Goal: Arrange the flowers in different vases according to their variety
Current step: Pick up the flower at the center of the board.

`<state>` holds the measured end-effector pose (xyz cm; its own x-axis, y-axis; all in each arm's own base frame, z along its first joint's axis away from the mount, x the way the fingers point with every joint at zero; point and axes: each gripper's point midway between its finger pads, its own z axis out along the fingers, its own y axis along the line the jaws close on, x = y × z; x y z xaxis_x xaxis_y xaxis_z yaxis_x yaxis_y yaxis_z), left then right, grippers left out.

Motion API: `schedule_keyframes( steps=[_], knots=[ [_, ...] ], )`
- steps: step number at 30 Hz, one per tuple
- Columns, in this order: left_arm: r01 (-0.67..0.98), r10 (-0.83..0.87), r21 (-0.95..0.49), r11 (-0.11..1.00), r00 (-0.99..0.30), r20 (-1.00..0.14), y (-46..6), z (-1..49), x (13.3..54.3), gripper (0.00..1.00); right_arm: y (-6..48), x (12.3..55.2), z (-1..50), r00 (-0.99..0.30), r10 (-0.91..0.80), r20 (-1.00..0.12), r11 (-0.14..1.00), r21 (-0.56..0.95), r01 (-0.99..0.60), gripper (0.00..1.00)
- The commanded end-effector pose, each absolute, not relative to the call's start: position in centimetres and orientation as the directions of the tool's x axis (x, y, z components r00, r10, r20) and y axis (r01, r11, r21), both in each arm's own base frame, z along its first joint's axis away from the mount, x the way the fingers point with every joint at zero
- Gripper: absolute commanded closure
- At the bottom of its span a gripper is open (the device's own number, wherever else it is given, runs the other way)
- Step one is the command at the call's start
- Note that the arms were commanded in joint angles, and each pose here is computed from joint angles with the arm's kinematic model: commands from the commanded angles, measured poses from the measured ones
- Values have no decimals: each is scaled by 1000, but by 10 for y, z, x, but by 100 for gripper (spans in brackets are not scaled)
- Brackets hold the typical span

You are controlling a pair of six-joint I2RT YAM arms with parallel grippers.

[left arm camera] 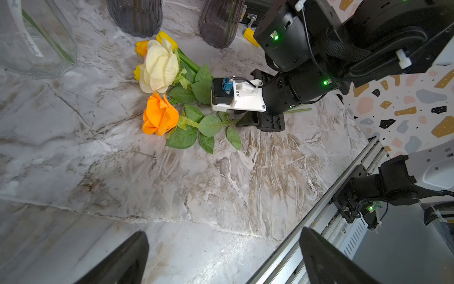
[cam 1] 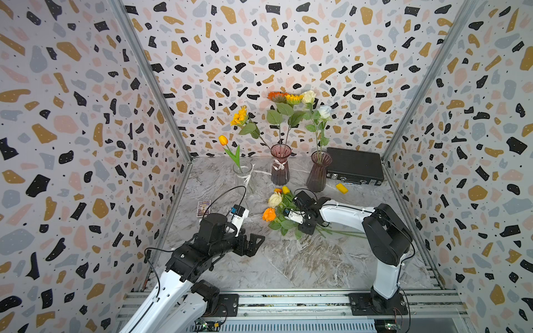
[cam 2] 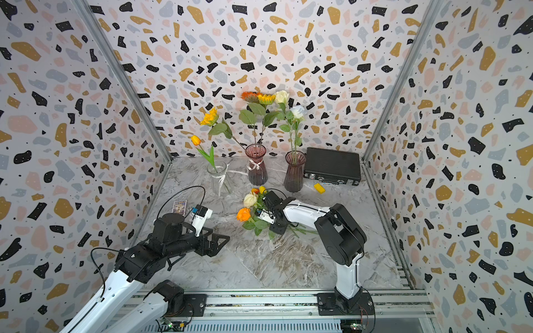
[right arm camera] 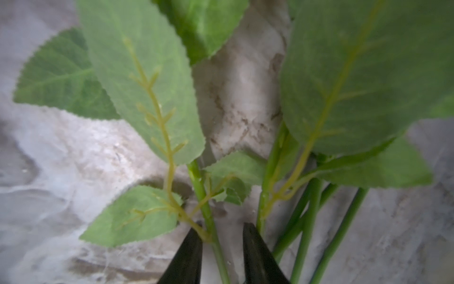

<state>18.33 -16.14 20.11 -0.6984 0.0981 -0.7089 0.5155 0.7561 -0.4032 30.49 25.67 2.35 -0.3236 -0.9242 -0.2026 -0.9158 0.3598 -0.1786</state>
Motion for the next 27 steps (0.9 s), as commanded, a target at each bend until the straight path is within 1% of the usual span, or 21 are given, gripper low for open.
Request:
schedule_keyframes(
  steps=[1,6,9,12,13,17,20,22,27],
  knots=[
    [544,89,-387,745,-656,-750,-165,218,189,1,248,296,12,-322,-936,-144,339,-123,-933,68],
    [546,92,-388,743,-657,-749,-166,219,189,0,246,280,0,-310,-944,-112,315,-30,-949,73],
    [548,90,-390,740,-655,-750,-166,220,189,0,246,270,-4,-308,-947,-92,307,23,-951,82],
    [550,88,-392,738,-654,-751,-166,221,187,0,245,263,-6,-307,-949,-77,303,57,-951,97],
    [550,87,-392,738,-654,-752,-166,221,187,0,244,262,-6,-309,-948,-75,305,58,-950,100],
    [549,83,-390,739,-649,-756,-164,222,186,0,246,264,2,-324,-941,-94,321,48,-946,100],
    [551,81,-386,740,-643,-762,-163,224,185,0,250,269,19,-347,-927,-144,347,24,-938,100],
    [553,80,-386,739,-640,-764,-163,224,184,1,256,269,39,-358,-912,-200,362,21,-932,100],
    [558,79,-381,738,-631,-772,-163,226,184,0,272,260,100,-355,-853,-384,364,50,-930,100]
  ],
)
